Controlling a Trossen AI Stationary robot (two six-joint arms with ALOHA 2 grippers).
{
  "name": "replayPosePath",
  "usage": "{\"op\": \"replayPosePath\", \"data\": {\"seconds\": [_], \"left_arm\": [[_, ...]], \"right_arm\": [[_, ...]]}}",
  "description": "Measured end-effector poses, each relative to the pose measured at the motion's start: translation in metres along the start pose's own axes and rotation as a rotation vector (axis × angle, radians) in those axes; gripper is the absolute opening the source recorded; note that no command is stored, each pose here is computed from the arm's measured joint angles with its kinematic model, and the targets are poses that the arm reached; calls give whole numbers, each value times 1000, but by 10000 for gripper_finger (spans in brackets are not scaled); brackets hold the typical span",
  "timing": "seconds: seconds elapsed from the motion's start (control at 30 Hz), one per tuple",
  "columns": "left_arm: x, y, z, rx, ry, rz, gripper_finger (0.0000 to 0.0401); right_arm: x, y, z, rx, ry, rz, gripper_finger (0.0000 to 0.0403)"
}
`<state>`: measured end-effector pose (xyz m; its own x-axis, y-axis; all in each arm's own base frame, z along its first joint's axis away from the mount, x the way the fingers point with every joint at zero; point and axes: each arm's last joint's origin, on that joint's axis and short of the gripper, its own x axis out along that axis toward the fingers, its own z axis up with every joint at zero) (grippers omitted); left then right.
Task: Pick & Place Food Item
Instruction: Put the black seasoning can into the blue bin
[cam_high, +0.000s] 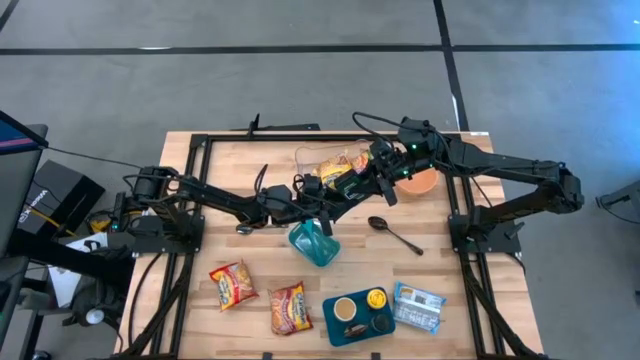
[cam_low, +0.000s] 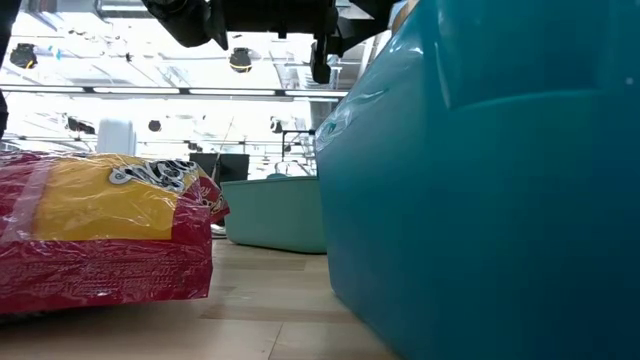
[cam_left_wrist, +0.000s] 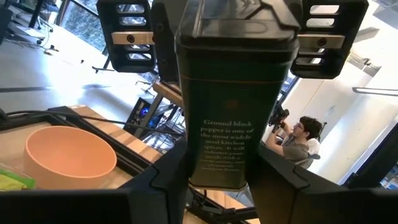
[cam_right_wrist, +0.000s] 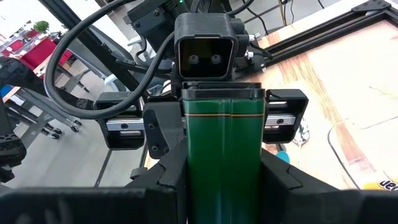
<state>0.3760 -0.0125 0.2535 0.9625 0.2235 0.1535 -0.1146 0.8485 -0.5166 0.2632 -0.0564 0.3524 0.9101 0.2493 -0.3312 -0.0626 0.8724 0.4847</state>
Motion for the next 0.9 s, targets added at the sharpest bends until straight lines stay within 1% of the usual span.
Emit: {"op": "replayPosePath", "data": {"seconds": [0.1, 0.17, 0.4, 0.5, 0.63, 0.77, 0.9], "left_arm": [[0, 0, 0, 1, 2, 2, 132], [0, 0, -1, 3, 5, 3, 130], [0, 2, -2, 7, 18, 18, 130], [0, 2, -3, 7, 24, 22, 128], [-1, 2, -3, 3, 68, 3, 127], [-6, 0, -1, 7, 167, 36, 127], [-11, -3, 5, 25, 262, 56, 125]], "right_arm": [[0, 0, 0, -1, 4, 0, 122], [0, 0, -1, 4, 14, -4, 137], [-2, -2, -3, -11, 31, -9, 215], [-4, -4, -4, -24, 51, 12, 238], [-8, -9, -4, -24, 76, 50, 245], [-12, -15, -4, -10, 95, 67, 243], [-17, -16, -2, -47, 115, 76, 239]]}}
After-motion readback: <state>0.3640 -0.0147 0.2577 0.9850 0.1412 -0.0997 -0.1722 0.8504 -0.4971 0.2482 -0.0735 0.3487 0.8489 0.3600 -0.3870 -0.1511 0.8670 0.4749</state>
